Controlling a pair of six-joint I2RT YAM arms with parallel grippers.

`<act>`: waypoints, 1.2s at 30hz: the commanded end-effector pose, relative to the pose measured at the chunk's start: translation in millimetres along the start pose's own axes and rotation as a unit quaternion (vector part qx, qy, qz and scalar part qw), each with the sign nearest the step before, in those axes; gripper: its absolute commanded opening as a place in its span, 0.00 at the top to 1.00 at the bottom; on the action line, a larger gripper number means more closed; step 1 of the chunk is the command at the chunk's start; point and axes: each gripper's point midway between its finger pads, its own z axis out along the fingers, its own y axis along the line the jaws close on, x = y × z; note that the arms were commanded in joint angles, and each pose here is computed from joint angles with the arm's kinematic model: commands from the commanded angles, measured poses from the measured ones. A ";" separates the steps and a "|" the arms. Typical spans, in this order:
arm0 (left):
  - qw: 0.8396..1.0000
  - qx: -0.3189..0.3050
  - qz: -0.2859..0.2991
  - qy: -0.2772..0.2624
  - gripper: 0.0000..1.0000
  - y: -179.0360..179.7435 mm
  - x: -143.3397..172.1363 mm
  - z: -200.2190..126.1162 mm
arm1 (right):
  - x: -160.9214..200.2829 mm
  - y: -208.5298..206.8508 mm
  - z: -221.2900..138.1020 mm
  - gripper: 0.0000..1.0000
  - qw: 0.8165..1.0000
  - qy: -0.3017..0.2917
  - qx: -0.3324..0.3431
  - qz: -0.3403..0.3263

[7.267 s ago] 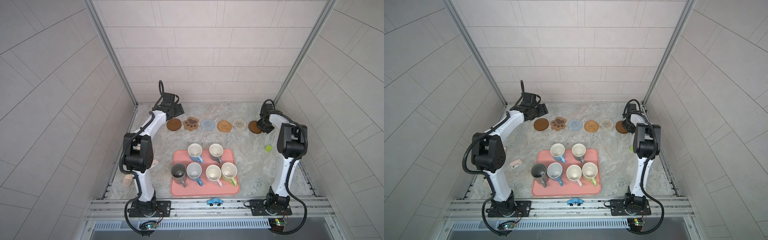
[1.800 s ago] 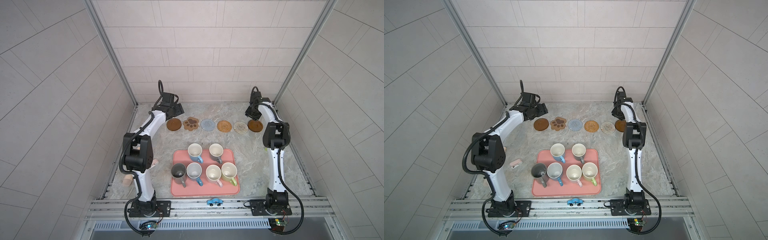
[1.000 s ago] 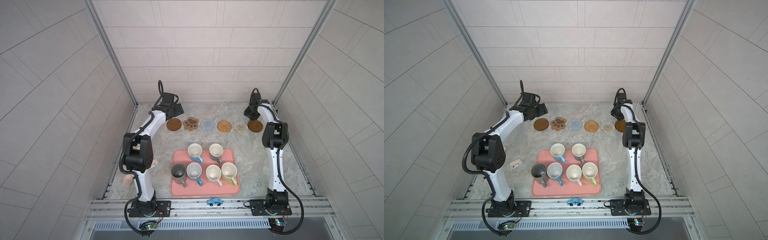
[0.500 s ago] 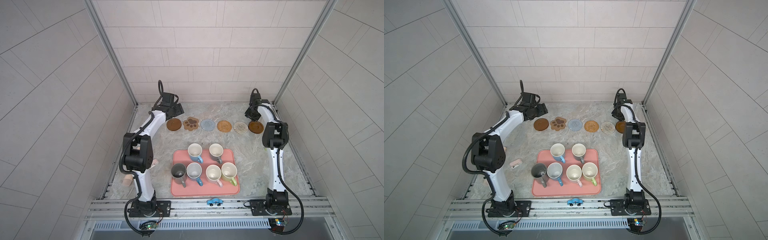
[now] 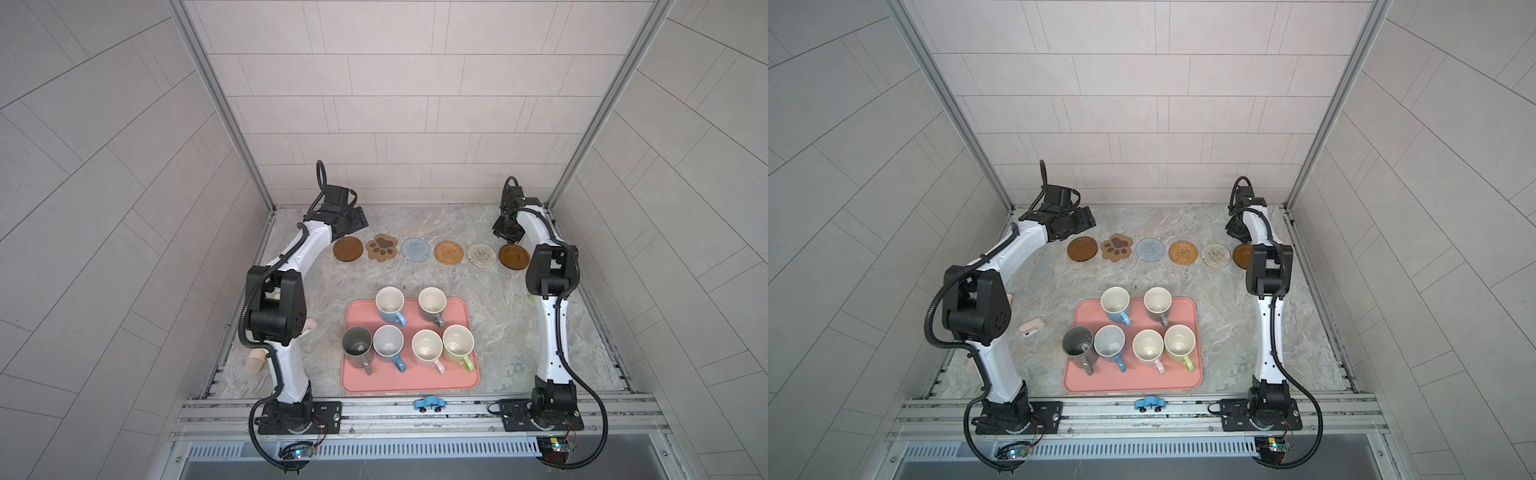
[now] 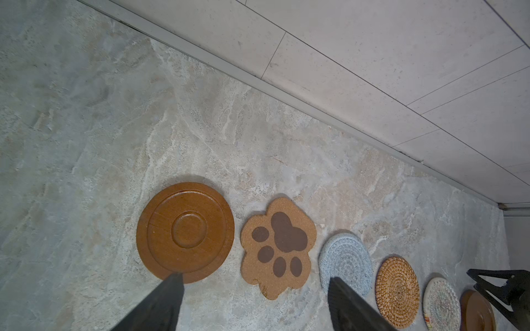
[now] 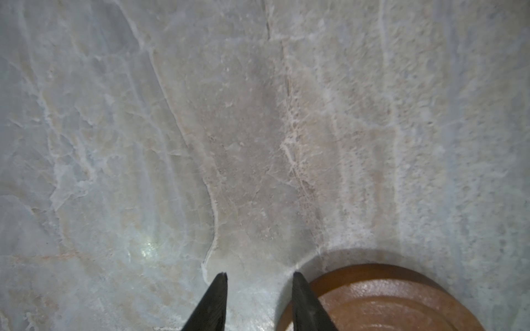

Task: Place cups on coasters
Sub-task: Move the coaster to the top-right of the table.

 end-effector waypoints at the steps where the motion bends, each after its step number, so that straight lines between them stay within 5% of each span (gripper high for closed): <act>1: 1.000 0.005 -0.008 -0.019 0.14 -1.3 -12.0 -10.9 | -14.0 0.6 -38.4 0.60 1.000 -0.024 -0.013 0.001; 17: 0.999 0.006 -0.004 -0.032 0.14 -1.8 -18.3 -17.5 | 12.9 -36.5 -87.9 0.60 0.998 -0.058 0.003 -0.020; 36: 0.995 -0.028 0.024 -0.095 0.11 17.7 -29.7 -39.4 | 70.9 -86.8 -157.4 0.51 0.977 -0.187 -0.023 -0.100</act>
